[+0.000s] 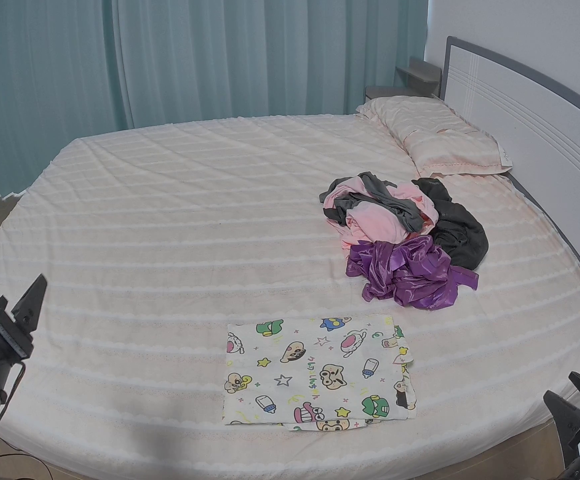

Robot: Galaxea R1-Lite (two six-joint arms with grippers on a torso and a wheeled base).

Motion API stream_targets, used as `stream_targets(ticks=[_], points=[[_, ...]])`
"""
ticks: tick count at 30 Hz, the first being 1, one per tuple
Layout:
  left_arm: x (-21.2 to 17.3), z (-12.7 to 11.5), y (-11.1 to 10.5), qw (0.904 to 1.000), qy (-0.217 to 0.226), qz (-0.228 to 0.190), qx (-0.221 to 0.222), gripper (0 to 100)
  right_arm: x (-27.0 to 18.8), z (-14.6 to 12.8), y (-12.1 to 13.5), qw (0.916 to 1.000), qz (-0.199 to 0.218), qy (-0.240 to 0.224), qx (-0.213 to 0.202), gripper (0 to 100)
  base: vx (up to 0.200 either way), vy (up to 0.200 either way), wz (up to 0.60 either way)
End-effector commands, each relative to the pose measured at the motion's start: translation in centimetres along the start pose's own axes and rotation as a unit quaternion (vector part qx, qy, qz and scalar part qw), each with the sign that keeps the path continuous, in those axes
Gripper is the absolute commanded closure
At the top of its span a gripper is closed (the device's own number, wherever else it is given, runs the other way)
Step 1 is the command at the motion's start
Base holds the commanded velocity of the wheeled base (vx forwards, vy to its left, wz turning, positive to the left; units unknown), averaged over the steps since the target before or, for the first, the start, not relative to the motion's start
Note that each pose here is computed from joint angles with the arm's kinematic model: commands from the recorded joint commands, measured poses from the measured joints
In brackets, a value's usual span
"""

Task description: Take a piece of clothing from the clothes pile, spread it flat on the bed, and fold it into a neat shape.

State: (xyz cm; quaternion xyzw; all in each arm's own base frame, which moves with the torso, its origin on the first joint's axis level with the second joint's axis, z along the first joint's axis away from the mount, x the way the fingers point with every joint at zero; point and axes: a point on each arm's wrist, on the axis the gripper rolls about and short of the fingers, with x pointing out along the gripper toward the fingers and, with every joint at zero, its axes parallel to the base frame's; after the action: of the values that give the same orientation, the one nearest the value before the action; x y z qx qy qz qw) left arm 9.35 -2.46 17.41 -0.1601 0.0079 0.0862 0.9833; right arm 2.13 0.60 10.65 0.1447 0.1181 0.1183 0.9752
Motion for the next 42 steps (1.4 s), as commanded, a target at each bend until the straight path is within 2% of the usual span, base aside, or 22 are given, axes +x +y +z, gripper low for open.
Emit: stream_targets(ticks=[1, 4, 8, 11, 14, 17, 21, 23, 24, 26, 28, 30, 32, 33, 35, 41, 42], points=[[-5.3, -1.6, 4.4, 0.9952, -0.054, 0.066, 0.048, 0, -3.2, -2.9, -0.7, 0.9958, 0.002, -0.079, -0.046, 0, 0.000, 0.000, 0.00], [-6.2, -3.4, 5.7, 0.9909, -0.055, 0.094, 0.079, 0, -3.2, -2.9, -0.7, 0.9957, -0.003, -0.079, -0.046, 0, 0.000, 0.000, 0.00], [-7.4, -3.6, 6.4, 0.9888, -0.080, 0.096, 0.082, 0, -3.2, -2.9, -0.7, 0.9955, -0.014, -0.081, -0.047, 0, 0.000, 0.000, 0.00], [-8.2, -4.5, 7.2, 0.9835, -0.071, 0.123, 0.112, 0, -3.2, -2.9, -0.6, 0.9946, -0.040, -0.086, -0.043, 0, 0.000, 0.000, 0.00], [-9.3, -5.3, 7.8, 0.9793, -0.082, 0.137, 0.125, 0, -3.3, -3.1, -0.5, 0.9916, -0.068, -0.102, -0.040, 0, 0.000, 0.000, 0.00], [-9.6, -5.7, 8.1, 0.9786, -0.079, 0.141, 0.128, 0, -3.5, -3.2, -0.5, 0.9901, -0.069, -0.114, -0.043, 0, 0.000, 0.000, 0.00], [-10.0, -6.4, 8.3, 0.9735, -0.071, 0.172, 0.133, 0, -3.7, -3.3, -0.4, 0.9868, -0.073, -0.132, -0.060, 0, 0.000, 0.000, 0.00], [-10.1, -6.5, 8.3, 0.9673, -0.075, 0.201, 0.136, 0, -3.9, -3.4, -0.4, 0.9834, -0.079, -0.140, -0.084, 0, 0.000, 0.000, 0.00], [-10.1, -6.5, 8.3, 0.9673, -0.075, 0.201, 0.136, 0, -3.9, -3.4, -0.4, 0.9834, -0.079, -0.140, -0.084, 0, 0.000, 0.000, 0.00], [-10.3, -6.8, 8.2, 0.9600, -0.077, 0.229, 0.141, 0, -3.9, -3.4, -0.4, 0.9801, -0.086, -0.138, -0.114, 0, 0.000, 0.000, 0.00], [-10.5, -7.0, 8.2, 0.9586, -0.074, 0.235, 0.143, 0, -3.9, -3.4, -0.4, 0.9781, -0.088, -0.137, -0.129, 0, 0.000, 0.000, 0.00], [-10.5, -7.2, 8.3, 0.9601, -0.069, 0.231, 0.142, 0, -3.9, -3.4, -0.4, 0.9727, -0.093, -0.133, -0.166, 0, 0.000, 0.000, 0.00], [-10.5, -7.2, 8.3, 0.9601, -0.069, 0.231, 0.142, 0, -3.9, -3.4, -0.4, 0.9727, -0.093, -0.133, -0.166, 0, 0.000, 0.000, 0.00], [-10.8, -7.3, 8.3, 0.9705, -0.086, 0.172, 0.146, 0, -3.9, -3.4, -0.3, 0.9700, -0.086, -0.128, -0.187, 0, 0.000, 0.000, 0.00], [-10.7, -7.4, 8.1, 0.9764, -0.080, 0.135, 0.149, 0, -3.9, -3.5, -0.3, 0.9724, -0.065, -0.122, -0.188, 0, 0.000, 0.000, 0.00], [-10.7, -7.5, 7.8, 0.9848, -0.065, 0.049, 0.154, 0, -3.8, -3.5, 0.0, 0.9784, -0.008, -0.123, -0.166, 0, 0.000, 0.000, 0.00], [-10.7, -7.5, 7.8, 0.9848, -0.065, 0.049, 0.154, 0, -3.8, -3.5, 0.0, 0.9784, -0.008, -0.123, -0.166, 0, 0.000, 0.000, 0.00]])
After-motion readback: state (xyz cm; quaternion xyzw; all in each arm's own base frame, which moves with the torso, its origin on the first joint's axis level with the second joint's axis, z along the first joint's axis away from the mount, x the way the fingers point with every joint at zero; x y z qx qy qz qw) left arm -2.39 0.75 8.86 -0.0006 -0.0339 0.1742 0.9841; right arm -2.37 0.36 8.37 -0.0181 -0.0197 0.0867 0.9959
